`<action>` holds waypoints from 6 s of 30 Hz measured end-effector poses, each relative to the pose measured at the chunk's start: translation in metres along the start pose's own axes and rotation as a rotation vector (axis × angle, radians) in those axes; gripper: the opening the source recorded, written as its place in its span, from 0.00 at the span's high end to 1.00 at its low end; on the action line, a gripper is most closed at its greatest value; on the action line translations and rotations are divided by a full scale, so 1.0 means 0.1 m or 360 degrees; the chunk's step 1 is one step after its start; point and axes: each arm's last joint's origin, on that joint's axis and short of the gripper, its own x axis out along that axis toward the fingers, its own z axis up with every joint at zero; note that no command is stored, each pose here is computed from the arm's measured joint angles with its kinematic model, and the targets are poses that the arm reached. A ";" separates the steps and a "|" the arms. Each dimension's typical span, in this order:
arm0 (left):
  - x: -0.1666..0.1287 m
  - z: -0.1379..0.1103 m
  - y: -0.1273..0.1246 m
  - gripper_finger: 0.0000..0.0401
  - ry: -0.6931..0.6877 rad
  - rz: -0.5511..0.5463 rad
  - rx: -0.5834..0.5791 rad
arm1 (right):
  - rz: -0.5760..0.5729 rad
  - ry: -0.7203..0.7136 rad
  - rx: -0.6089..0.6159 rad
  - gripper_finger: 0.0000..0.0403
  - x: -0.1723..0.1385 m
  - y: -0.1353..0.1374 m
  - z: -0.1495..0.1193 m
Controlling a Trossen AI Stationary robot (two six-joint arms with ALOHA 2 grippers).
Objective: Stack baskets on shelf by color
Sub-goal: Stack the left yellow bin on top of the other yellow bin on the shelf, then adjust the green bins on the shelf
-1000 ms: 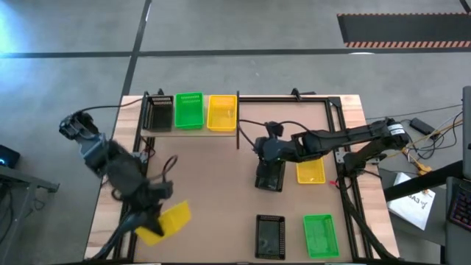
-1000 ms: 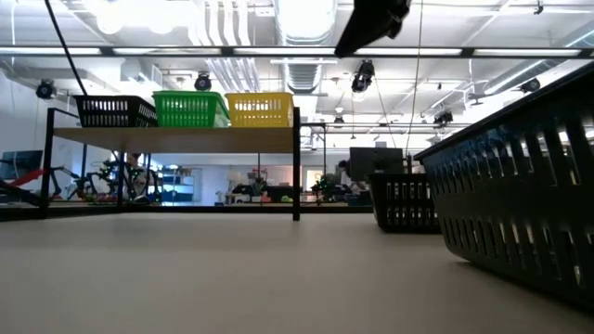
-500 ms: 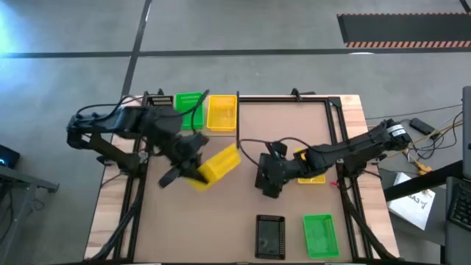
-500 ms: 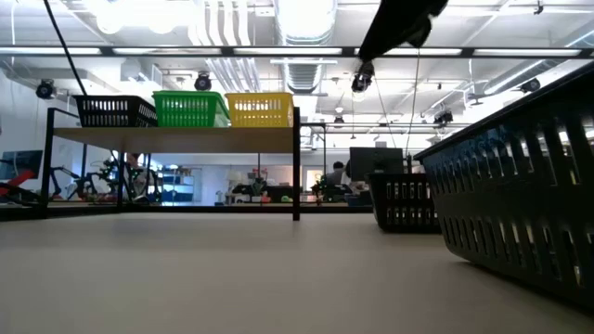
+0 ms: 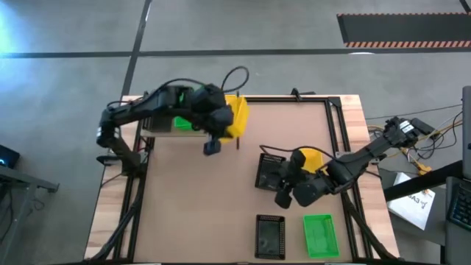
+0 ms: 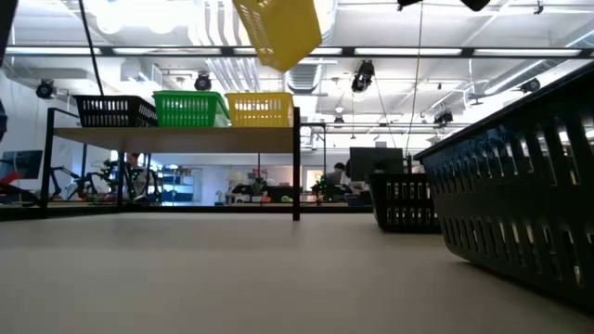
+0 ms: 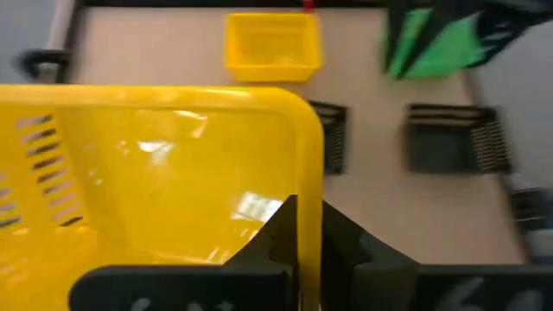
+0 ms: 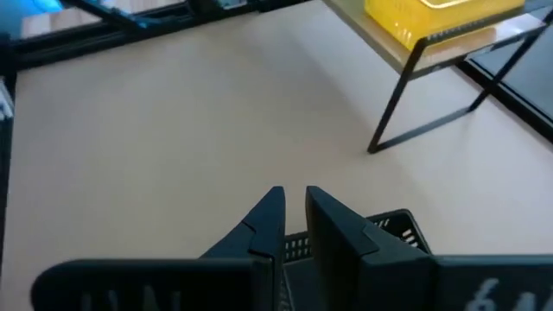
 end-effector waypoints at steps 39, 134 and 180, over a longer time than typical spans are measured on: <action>0.76 -0.25 0.74 0.91 0.0819 0.0318 0.0141 | -0.0140 -0.0123 0.0031 0.89 0.02 -0.02 0.02; 0.11 -1.37 0.27 0.55 0.0527 0.0747 -0.0038 | 0.0265 0.0765 0.0202 0.89 -0.49 0.24 -0.76; -0.31 -1.37 0.94 0.55 0.0421 0.0626 -0.0375 | 0.0272 0.0605 0.0249 0.89 -0.42 0.34 -0.74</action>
